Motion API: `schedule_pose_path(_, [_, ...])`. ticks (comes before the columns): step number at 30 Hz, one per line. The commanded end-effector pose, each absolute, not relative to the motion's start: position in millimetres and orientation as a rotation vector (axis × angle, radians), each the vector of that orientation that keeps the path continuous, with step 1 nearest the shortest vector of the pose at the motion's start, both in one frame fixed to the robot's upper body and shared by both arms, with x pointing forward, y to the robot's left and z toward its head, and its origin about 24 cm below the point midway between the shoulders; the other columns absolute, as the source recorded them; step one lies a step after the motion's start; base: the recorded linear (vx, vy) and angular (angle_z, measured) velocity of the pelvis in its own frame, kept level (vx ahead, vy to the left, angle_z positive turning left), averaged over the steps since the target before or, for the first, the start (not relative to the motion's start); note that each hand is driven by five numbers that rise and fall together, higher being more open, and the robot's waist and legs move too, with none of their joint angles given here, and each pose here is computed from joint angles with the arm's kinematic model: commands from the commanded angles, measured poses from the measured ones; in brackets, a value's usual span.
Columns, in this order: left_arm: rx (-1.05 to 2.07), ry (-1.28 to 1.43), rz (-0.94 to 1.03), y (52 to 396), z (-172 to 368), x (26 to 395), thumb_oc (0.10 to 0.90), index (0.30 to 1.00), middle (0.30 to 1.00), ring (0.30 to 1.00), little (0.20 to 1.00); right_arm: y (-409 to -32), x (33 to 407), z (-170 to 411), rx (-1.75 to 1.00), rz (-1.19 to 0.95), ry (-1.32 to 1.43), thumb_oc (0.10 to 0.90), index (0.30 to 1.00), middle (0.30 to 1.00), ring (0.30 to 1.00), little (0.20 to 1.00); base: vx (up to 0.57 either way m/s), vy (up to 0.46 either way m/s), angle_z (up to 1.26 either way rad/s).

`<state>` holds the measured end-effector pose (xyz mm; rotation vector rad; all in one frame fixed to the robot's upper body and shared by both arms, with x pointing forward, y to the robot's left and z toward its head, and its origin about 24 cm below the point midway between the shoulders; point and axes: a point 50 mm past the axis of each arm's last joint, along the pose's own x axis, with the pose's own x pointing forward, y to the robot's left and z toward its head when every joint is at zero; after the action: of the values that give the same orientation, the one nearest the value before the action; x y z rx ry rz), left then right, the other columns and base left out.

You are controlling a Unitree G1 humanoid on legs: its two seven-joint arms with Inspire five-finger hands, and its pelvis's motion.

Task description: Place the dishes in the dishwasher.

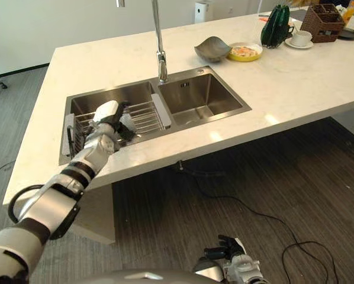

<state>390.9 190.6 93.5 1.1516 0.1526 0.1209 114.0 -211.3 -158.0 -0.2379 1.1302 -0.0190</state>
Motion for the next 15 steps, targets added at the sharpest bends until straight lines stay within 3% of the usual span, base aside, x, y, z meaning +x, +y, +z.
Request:
schedule_pose_path(1, [1.181, 0.022, 0.235, 193.7, 171.1, 418.2, 0.8, 0.9, 0.9, 0.9, 0.9, -224.0, 85.9, -164.7, -0.326, 0.037, 1.263, 0.8, 0.9, 0.9, 0.9, 0.9, 0.0, 0.0, 0.0])
schedule_pose_path(15, [1.285, 0.234, 0.135, 194.4, 152.0, 420.0, 0.8, 0.9, 0.9, 0.9, 0.9, -227.0, 94.0, -163.2, -0.315, 0.048, 1.275, 0.8, 0.9, 0.9, 0.9, 0.9, 0.0, -0.001, 0.0])
